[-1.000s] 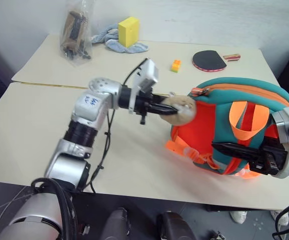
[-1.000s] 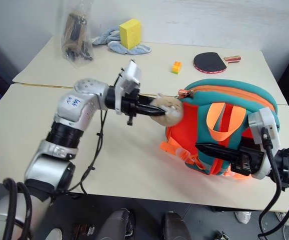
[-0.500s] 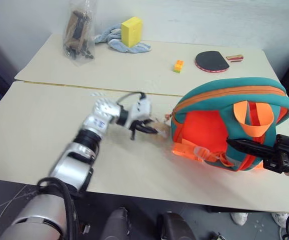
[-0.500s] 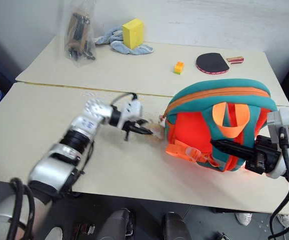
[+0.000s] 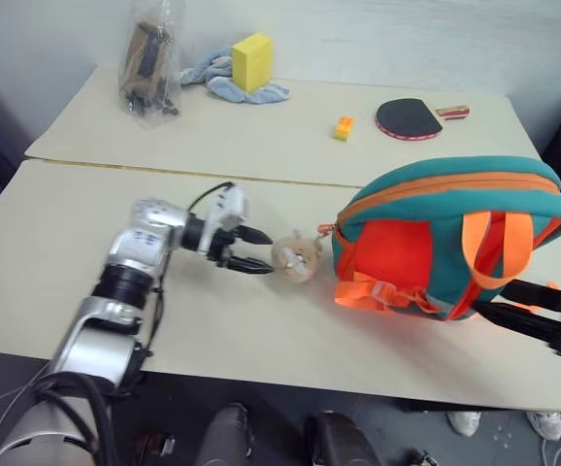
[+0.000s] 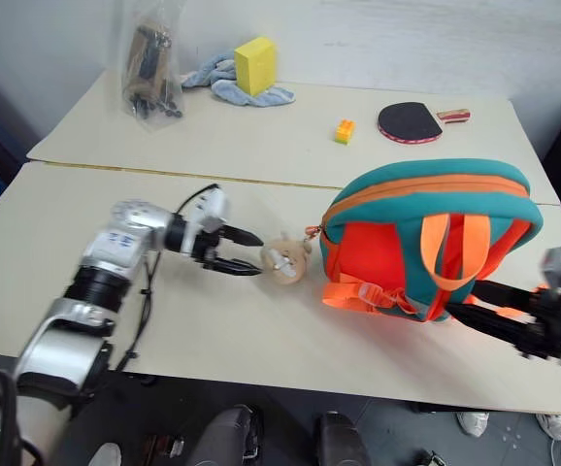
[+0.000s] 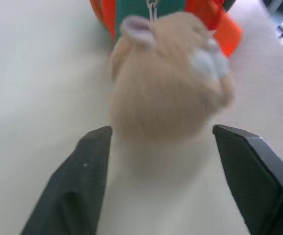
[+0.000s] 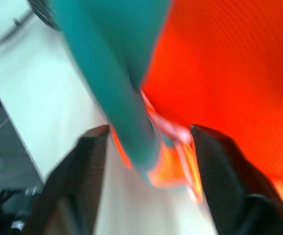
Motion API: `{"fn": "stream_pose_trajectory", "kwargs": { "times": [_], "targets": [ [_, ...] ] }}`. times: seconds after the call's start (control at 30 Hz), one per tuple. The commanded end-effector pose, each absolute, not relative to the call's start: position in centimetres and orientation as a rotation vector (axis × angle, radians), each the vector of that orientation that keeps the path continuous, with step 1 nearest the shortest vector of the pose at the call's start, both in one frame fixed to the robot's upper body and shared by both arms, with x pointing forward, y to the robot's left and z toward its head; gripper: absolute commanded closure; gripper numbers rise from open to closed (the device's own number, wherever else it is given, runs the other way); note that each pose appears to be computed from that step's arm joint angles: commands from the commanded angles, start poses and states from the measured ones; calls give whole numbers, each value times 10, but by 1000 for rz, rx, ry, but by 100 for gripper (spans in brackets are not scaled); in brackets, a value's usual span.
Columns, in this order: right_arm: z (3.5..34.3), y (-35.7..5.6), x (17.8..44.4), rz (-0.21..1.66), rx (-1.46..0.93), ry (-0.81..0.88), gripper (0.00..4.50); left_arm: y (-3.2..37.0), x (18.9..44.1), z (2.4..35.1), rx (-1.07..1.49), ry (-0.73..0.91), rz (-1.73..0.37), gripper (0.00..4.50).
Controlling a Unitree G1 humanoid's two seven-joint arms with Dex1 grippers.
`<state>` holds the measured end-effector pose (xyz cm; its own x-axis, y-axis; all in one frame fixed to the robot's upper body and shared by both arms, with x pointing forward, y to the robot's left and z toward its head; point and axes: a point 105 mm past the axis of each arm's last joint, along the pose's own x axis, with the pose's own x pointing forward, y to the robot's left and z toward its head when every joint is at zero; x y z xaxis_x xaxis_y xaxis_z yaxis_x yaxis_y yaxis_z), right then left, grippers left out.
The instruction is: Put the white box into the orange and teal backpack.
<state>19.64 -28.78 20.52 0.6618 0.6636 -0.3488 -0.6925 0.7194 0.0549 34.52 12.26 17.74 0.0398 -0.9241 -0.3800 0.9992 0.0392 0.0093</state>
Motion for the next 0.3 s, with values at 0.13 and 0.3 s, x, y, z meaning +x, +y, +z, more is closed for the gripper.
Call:
{"fn": "stream_pose_trajectory", "kwargs": {
  "times": [0.13,0.3],
  "targets": [
    [266,-358,176,647,-122,331,5,179,308,238,239,259,-1533,0],
    [283,-385,184,563,-71,218,5,179,312,252,217,159,-1447,0]
  ]
}}
